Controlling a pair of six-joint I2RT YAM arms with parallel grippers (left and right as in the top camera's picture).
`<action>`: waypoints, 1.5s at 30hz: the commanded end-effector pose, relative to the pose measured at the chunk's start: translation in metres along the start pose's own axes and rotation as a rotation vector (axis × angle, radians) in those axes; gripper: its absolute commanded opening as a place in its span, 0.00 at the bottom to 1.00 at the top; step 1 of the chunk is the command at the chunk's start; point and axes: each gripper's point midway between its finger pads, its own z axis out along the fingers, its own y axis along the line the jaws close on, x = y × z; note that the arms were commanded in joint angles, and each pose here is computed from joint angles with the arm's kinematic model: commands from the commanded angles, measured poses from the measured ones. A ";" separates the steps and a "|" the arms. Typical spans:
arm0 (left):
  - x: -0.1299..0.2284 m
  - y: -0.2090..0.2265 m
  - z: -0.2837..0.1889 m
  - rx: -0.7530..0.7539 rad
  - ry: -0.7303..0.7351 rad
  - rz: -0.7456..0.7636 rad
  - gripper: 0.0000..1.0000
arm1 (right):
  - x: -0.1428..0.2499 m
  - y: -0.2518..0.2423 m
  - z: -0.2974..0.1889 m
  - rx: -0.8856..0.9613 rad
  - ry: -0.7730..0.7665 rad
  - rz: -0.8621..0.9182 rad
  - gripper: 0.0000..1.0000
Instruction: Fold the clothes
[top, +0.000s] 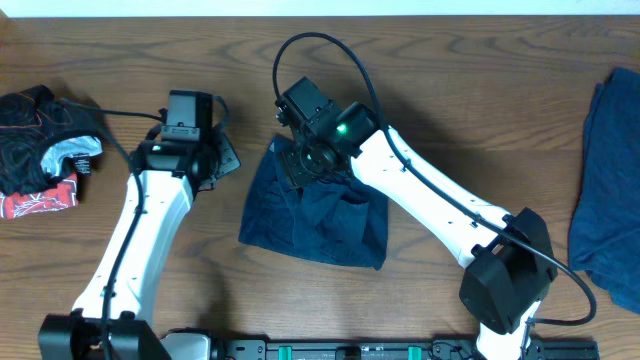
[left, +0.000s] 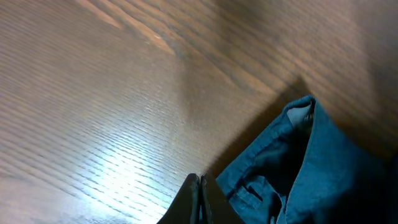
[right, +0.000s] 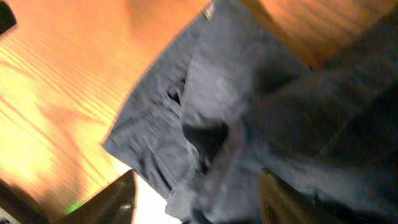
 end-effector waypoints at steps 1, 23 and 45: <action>-0.003 0.006 -0.007 -0.008 -0.021 0.003 0.06 | -0.008 0.009 0.000 -0.017 -0.029 -0.020 0.63; 0.000 0.010 -0.007 -0.021 -0.004 0.031 0.07 | 0.024 -0.148 -0.058 0.336 0.084 0.324 0.01; -0.034 0.054 -0.056 -0.023 -0.169 -0.108 0.16 | 0.023 0.038 0.029 -0.221 -0.027 -0.063 0.09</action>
